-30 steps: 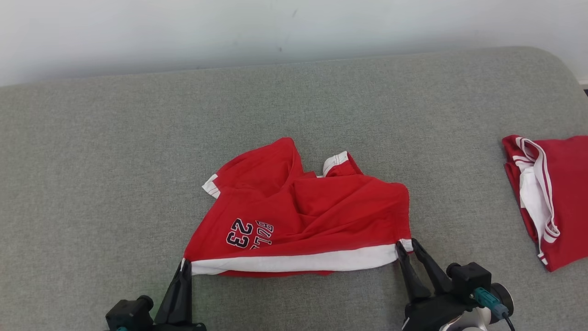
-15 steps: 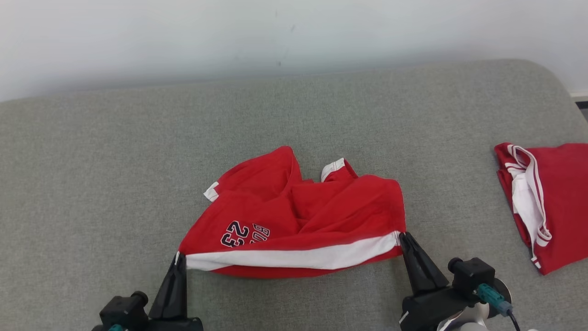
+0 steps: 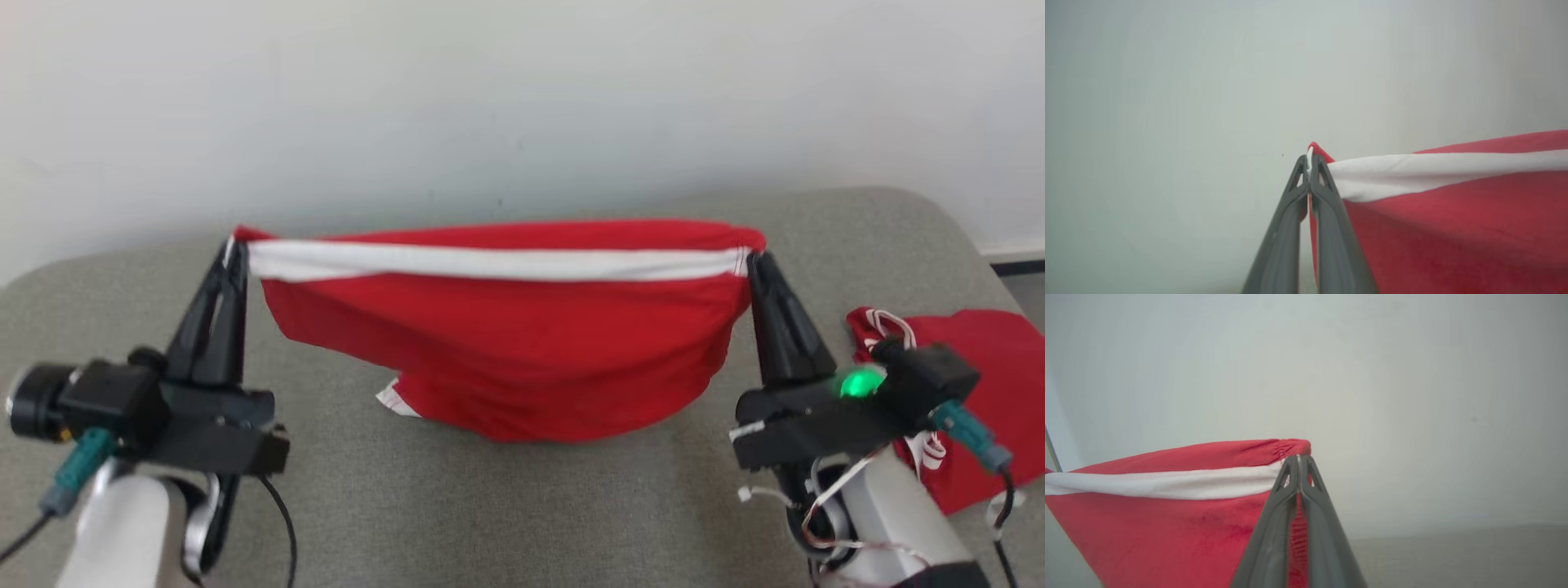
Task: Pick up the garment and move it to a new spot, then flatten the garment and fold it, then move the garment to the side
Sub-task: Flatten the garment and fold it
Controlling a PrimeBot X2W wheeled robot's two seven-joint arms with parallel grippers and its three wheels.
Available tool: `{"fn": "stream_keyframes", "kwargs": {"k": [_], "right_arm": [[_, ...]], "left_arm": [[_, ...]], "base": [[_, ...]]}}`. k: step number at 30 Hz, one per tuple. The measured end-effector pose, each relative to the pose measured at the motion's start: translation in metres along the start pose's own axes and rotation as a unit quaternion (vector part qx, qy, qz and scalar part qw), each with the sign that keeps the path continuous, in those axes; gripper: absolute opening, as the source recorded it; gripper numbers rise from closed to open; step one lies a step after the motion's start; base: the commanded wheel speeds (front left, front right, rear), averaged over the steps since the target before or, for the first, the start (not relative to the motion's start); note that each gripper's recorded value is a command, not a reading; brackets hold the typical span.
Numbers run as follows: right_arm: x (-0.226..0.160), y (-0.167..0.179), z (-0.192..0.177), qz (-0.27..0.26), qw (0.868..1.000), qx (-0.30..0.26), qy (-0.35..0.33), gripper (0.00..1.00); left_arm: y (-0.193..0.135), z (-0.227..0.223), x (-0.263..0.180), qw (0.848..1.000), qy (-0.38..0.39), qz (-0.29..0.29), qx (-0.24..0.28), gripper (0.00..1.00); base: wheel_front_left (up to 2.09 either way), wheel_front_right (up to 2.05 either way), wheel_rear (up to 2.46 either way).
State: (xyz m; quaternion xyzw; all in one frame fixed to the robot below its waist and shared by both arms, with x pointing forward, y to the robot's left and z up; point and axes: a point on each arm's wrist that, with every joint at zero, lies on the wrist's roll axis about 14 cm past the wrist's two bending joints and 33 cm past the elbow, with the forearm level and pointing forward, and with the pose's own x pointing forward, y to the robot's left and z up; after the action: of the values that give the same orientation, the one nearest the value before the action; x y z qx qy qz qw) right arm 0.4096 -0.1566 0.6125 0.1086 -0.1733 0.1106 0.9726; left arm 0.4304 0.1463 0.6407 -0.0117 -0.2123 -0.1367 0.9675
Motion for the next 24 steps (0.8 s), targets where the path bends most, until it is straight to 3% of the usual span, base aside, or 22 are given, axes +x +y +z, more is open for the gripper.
{"fn": "stream_keyframes", "kwargs": {"k": [8,14,17,24], "right_arm": [[0.03,0.032,0.091,0.064,0.992,-0.014,-0.11,0.0],[0.055,0.051,0.111,0.101,0.987,-0.023,-0.121,0.0],[0.072,0.054,0.097,0.11,0.989,-0.027,-0.093,0.0],[0.121,0.049,0.046,0.119,0.99,-0.071,-0.014,0.0]], "left_arm": [[0.02,0.1,0.028,0.989,-0.096,-0.027,0.109,0.0],[0.044,0.139,0.042,0.98,-0.112,-0.015,0.165,0.0],[0.056,0.133,0.052,0.98,-0.087,-0.005,0.177,0.0],[0.079,0.053,0.075,0.983,0.035,0.016,0.178,0.0]], "base": [[0.0,0.0,0.0],[0.0,0.0,0.0],[0.0,0.0,0.0],[0.0,0.0,0.0]]}}
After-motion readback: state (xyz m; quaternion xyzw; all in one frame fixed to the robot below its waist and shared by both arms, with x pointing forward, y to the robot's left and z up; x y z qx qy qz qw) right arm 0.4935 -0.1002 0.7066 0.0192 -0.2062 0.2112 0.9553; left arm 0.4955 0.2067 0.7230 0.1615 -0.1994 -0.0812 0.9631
